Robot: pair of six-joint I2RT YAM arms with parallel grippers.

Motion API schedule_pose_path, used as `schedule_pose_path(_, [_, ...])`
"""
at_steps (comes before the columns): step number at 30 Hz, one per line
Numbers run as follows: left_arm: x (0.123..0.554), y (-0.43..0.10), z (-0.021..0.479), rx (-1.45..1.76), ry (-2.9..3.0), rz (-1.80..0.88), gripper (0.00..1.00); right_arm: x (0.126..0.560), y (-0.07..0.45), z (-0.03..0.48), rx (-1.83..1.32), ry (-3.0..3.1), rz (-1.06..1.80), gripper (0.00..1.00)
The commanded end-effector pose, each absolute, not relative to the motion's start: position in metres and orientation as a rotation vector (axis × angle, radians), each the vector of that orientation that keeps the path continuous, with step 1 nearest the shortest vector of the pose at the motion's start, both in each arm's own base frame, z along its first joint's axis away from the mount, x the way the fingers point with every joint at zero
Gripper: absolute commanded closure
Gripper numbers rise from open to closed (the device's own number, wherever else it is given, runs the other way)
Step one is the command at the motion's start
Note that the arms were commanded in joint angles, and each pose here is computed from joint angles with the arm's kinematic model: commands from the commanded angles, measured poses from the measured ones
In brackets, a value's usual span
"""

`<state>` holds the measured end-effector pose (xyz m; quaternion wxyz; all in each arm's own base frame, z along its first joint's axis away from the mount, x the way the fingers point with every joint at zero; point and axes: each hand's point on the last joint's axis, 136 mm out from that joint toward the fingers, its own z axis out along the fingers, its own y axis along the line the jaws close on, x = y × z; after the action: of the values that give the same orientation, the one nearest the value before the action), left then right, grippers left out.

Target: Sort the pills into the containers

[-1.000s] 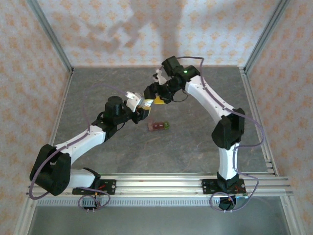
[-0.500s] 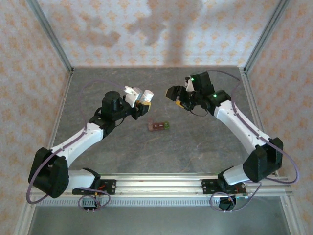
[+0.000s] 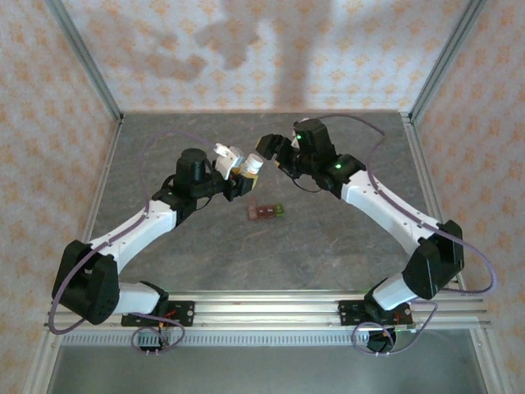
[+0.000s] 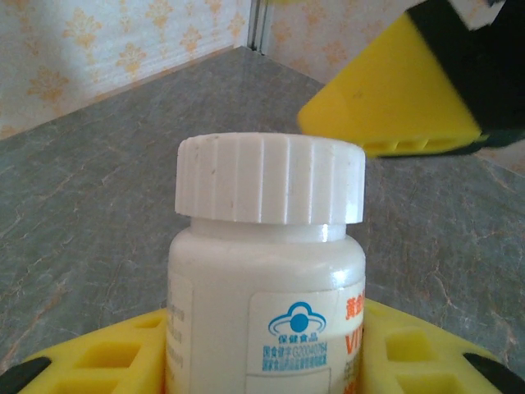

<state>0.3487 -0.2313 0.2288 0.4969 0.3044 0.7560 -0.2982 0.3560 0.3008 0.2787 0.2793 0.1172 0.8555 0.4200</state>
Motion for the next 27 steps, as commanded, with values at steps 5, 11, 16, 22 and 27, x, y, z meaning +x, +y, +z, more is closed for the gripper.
schedule_pose_path(5, [0.350, -0.234, 0.240, 0.751, 1.801, -0.741, 1.00, 0.362, 0.320, 0.288, 0.278, 2.268, 1.145, 0.28])
schedule_pose_path(11, [0.351, -0.234, 0.241, 0.742, 1.796, -0.746, 1.00, 0.357, 0.331, 0.284, 0.234, 2.290, 1.160, 0.34])
schedule_pose_path(16, [0.352, -0.234, 0.242, 0.732, 1.796, -0.747, 1.00, 0.354, 0.340, 0.281, 0.199, 2.308, 1.173, 0.50])
schedule_pose_path(22, [0.350, -0.234, 0.247, 0.725, 1.785, -0.756, 1.00, 0.352, 0.339, 0.284, 0.040, 2.289, 1.121, 0.64])
schedule_pose_path(27, [0.344, -0.235, 0.261, 0.710, 1.747, -0.806, 1.00, 0.342, 0.344, 0.287, -0.295, 2.185, 1.230, 0.64])
